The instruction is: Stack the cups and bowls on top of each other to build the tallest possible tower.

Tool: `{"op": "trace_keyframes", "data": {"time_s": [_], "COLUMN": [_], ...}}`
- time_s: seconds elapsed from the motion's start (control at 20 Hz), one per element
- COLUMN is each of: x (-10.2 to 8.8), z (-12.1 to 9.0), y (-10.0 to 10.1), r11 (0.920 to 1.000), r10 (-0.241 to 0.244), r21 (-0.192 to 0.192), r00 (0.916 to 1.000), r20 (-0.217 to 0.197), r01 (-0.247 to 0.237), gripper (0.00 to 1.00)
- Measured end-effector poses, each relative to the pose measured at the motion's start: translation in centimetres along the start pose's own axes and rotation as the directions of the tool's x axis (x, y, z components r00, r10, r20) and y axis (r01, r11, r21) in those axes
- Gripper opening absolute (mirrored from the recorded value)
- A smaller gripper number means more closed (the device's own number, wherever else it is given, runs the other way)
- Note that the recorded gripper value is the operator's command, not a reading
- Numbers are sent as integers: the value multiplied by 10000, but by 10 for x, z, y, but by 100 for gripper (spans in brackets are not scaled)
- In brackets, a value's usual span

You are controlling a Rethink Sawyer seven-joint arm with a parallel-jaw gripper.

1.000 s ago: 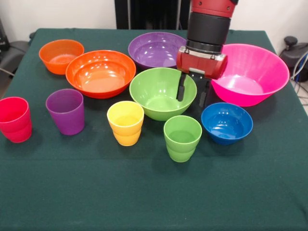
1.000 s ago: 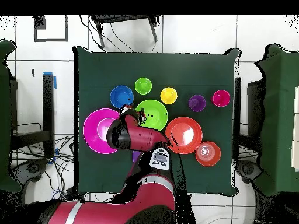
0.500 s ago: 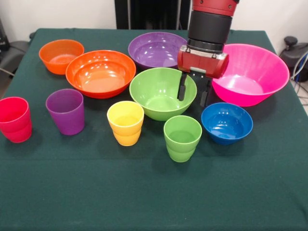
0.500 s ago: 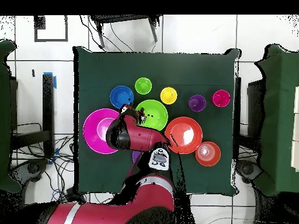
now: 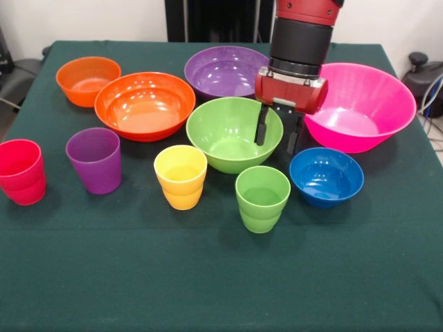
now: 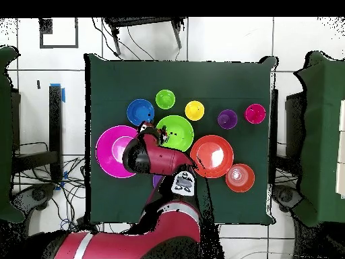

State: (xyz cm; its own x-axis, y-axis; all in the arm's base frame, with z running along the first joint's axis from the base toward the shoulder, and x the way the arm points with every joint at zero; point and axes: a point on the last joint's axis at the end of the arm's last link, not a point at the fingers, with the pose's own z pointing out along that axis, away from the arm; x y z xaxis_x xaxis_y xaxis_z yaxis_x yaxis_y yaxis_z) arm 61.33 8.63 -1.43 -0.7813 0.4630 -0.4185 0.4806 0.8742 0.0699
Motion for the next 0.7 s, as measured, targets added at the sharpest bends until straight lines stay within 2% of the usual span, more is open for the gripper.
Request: {"op": "trace_keyframes", "data": {"time_s": [0.7], "x": [17], "z": [12], "y": [-6], "r11": [9999], "r10": [-51], "r21": [153], "r00": [9995], "r20": [-297], "r01": [56], "gripper": [100]}}
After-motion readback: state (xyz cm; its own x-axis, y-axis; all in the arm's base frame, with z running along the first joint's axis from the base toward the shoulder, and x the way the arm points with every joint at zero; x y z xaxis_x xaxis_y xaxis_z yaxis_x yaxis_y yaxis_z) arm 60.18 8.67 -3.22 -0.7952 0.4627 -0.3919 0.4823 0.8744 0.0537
